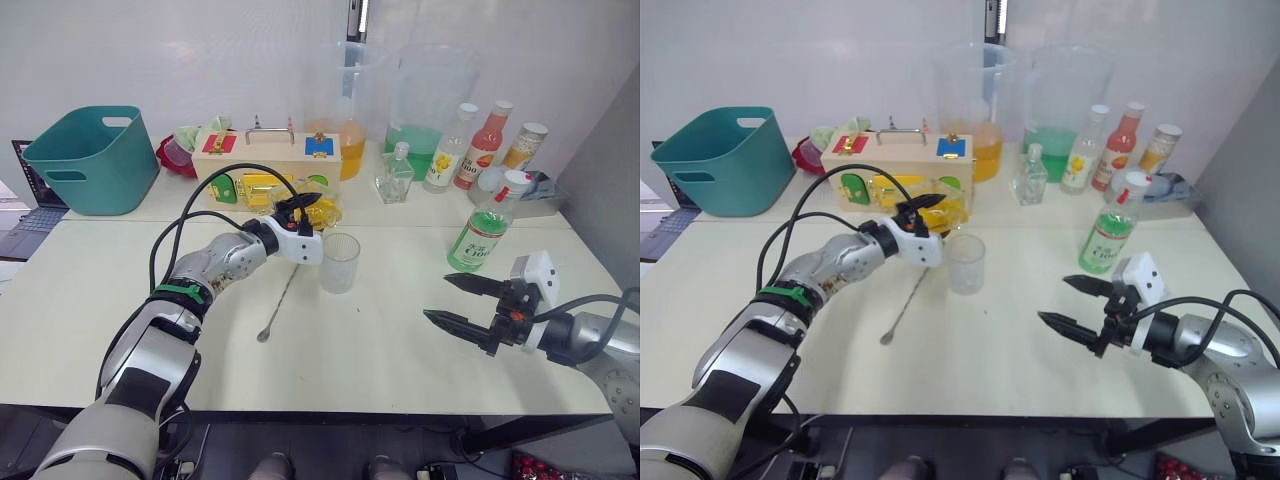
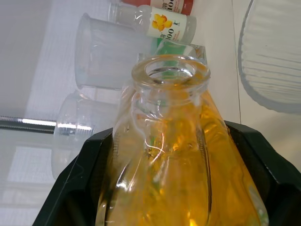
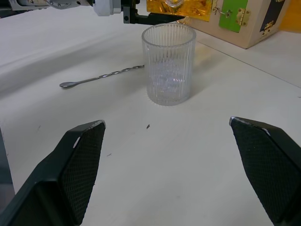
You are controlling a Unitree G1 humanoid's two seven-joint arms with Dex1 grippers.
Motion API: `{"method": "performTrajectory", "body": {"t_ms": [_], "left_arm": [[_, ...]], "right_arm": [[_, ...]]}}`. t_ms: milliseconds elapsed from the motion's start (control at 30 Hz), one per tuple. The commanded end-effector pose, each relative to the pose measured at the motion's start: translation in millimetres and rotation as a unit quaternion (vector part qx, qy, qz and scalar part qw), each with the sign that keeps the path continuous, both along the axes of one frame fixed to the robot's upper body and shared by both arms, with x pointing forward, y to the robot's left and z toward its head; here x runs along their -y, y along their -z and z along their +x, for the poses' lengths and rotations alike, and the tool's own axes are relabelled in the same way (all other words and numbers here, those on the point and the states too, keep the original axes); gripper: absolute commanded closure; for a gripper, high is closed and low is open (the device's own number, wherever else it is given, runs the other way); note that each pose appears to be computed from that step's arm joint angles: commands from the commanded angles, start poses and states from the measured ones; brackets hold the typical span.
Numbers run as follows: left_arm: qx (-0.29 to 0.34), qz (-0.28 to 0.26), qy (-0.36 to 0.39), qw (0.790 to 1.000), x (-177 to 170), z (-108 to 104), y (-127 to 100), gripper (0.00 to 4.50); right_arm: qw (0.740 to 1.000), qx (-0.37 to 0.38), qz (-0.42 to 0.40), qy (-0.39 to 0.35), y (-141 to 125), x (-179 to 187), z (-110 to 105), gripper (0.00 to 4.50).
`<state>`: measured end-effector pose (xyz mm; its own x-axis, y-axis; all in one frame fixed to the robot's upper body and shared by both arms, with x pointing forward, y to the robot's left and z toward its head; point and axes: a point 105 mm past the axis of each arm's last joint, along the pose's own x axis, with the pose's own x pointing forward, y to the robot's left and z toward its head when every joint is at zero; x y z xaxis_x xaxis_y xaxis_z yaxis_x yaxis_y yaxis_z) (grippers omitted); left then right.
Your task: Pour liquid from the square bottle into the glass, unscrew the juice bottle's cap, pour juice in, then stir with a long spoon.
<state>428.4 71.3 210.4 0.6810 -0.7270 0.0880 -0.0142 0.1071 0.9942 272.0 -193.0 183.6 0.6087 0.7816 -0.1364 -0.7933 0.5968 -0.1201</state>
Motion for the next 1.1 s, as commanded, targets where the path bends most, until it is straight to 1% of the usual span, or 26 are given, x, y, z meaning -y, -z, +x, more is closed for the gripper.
{"method": "performTrajectory", "body": {"t_ms": [33, 467, 700, 1100], "left_arm": [[0.086, -0.031, 0.034, 0.995, 10.0, -9.0, -51.8, 1.70], [0.136, 0.026, 0.036, 0.990, 10.8, -11.0, -48.0, 1.70], [0.152, 0.033, 0.041, 0.987, 12.7, -12.5, -49.9, 1.70], [0.156, 0.033, 0.043, 0.986, 13.9, -13.5, -52.9, 1.70]], "right_arm": [[1.000, 0.028, -0.001, 0.001, -11.0, 0.1, 0.6, 0.01], [1.000, 0.031, 0.000, 0.002, -11.7, 0.3, 3.0, 0.01], [1.000, 0.030, 0.000, 0.001, -11.4, 0.6, 3.1, 0.01], [1.000, 0.030, -0.001, 0.000, -11.9, -0.2, 3.9, 0.01]]}}
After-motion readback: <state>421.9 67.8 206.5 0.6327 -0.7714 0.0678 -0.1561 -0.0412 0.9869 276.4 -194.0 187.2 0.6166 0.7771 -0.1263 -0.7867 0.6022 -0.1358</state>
